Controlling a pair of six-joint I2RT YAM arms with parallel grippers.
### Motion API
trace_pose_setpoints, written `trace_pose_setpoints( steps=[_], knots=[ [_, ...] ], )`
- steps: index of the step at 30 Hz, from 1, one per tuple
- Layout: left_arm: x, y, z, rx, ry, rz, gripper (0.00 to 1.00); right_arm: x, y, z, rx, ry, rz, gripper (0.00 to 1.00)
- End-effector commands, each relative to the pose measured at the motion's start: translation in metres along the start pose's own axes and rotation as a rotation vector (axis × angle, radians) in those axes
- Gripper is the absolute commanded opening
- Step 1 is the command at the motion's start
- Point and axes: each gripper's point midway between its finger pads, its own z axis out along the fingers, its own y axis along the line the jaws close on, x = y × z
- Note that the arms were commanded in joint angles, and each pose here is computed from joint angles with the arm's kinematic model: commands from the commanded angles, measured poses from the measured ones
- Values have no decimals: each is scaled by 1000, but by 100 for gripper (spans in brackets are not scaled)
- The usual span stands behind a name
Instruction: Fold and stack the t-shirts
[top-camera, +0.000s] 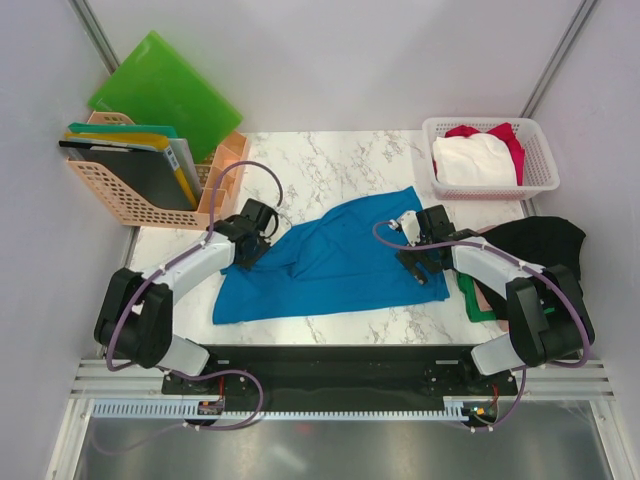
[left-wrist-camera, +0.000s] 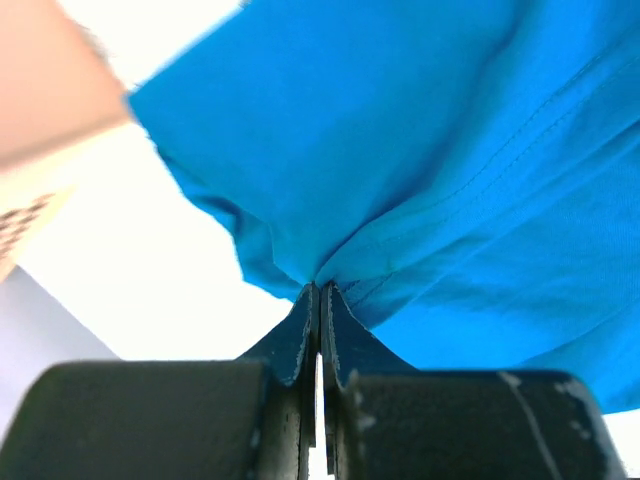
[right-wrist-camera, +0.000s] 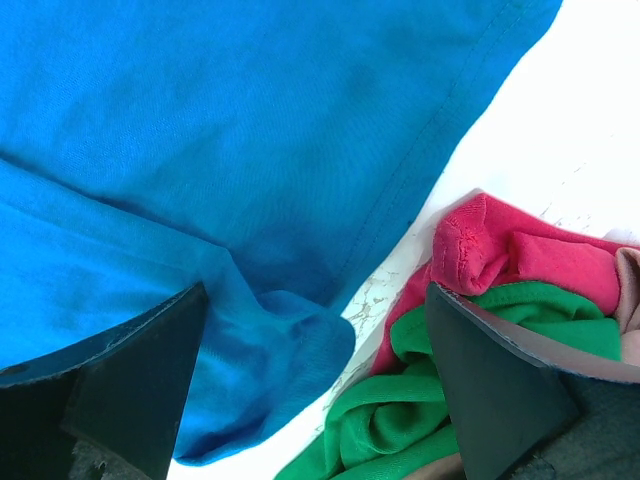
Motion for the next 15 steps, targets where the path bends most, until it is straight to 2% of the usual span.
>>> trace_pose_setpoints(
  steps=[1,15],
  knots=[
    [-17,22,-23,-65,-61,29,2,2,3,4,-18,17,-1,98],
    [-4,45,-37,-122,-50,22,2,4,3,3,-13,18,-3,98]
  ],
)
